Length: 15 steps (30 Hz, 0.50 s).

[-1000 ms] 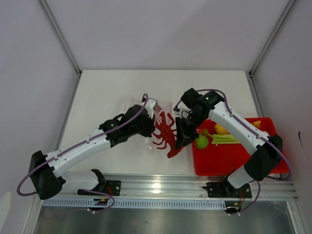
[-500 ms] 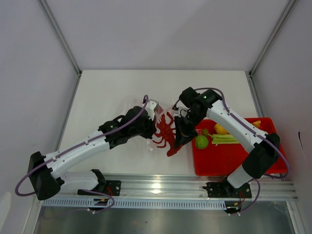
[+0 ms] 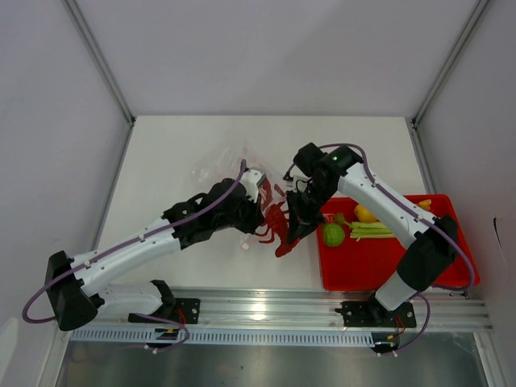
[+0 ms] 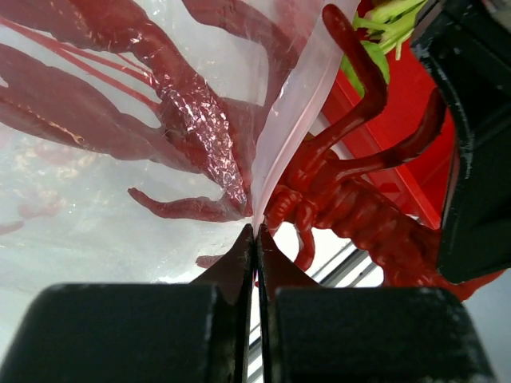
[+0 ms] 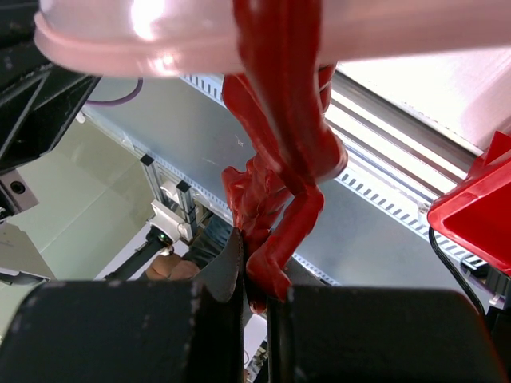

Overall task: Place the food in the zip-top bag and seal the zipper
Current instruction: Place the fake lobster in the zipper food storage bag.

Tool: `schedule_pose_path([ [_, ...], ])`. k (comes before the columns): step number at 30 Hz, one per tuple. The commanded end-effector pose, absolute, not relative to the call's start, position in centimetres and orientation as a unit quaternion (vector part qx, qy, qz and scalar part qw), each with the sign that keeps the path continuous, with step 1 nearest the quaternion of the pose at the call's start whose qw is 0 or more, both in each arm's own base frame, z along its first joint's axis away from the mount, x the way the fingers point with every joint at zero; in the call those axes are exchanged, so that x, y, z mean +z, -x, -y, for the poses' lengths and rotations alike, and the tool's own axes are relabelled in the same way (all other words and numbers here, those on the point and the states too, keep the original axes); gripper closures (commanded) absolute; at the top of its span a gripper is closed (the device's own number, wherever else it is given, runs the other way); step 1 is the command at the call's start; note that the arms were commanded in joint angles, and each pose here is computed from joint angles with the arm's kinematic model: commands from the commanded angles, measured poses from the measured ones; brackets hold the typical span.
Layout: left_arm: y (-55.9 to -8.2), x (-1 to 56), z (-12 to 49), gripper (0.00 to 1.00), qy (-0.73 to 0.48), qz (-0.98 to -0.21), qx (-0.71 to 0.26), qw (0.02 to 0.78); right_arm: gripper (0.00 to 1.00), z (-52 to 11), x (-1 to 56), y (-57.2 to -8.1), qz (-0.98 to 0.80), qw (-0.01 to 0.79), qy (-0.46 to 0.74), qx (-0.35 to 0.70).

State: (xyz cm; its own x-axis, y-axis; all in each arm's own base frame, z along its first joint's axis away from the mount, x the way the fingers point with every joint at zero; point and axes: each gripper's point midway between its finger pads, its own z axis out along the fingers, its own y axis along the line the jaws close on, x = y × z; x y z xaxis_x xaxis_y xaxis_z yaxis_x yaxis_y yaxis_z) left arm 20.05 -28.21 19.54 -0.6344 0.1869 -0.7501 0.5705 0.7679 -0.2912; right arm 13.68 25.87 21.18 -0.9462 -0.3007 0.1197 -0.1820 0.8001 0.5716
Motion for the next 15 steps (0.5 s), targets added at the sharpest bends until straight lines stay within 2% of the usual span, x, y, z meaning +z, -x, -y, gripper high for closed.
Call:
schedule_pose_path([
  [1, -20.0, 22.8, 29.7, 0.99, -0.210, -0.843, -0.306, 0.389, 1.00, -24.6, 22.7, -11.8, 0.942, 0.143, -0.127, -0.274],
  [15, -22.6, 22.8, 29.9, 1.00, -0.133, -0.874, -0.261, 0.387, 1.00, -23.6, 22.9, -11.0, 0.942, 0.140, -0.126, -0.278],
])
